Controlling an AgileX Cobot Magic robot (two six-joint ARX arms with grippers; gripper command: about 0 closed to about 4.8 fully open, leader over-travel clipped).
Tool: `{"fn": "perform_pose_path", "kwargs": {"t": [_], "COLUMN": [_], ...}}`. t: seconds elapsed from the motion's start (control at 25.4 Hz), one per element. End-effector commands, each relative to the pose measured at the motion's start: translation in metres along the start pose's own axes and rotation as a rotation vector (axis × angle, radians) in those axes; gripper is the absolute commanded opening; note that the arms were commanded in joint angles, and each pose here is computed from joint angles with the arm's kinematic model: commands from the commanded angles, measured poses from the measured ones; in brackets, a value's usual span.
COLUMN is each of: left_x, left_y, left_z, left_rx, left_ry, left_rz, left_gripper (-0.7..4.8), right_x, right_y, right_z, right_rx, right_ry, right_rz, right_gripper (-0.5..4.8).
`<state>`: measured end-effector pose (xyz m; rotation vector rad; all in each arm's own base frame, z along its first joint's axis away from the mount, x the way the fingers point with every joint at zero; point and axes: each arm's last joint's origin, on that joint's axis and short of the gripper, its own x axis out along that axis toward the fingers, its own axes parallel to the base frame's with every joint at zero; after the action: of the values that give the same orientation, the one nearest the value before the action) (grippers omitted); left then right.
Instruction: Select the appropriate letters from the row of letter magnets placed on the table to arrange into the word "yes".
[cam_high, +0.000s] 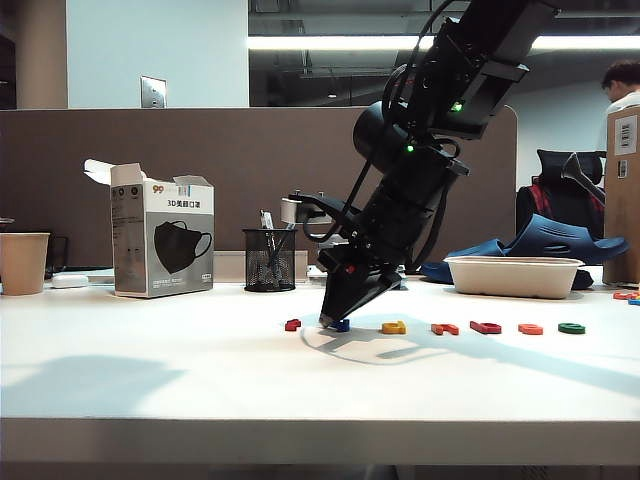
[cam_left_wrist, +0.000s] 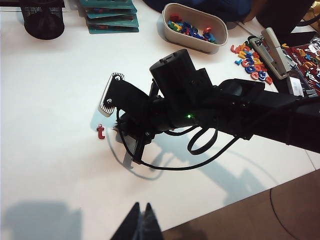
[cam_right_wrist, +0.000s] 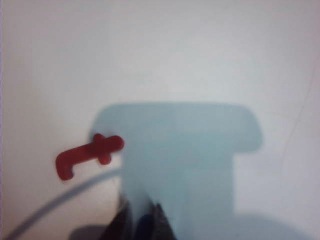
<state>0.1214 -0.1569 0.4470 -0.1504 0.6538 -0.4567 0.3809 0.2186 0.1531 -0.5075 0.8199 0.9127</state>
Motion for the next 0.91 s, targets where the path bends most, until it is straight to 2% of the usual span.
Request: {"fn": "perform_pose_path", "kwargs": {"t": [0.04, 0.16, 0.55, 0.91], "left_x": [-0.001, -0.001, -0.001, -0.001], "left_y": [0.000, 0.000, 0.000, 0.000], "left_z": [0.001, 0.001, 0.001, 0.001], "left_rx": [-0.003, -0.003, -0.003, -0.003], "left_ry": [-0.010, -0.010, -0.010, -0.010], "left_rz": [-0.003, -0.003, -0.003, -0.003], "left_gripper": [-0.05, -0.05, -0.05, -0.05], "right_x": [0.002, 0.002, 0.001, -0.020], "right_y": [-0.001, -0.001, -0.003, -0.003], "right_z": [-0.004, -0.003, -0.001, 0.014], "right_rx": [0.003, 0.001, -0.005, 0.029], "right_ry": [0.031, 0.029, 0.014, -0.044], "right_rz": [-0.024, -0.034, -0.063, -0.097], "right_gripper": [0.20, -0.02, -0.02, -0.02]}}
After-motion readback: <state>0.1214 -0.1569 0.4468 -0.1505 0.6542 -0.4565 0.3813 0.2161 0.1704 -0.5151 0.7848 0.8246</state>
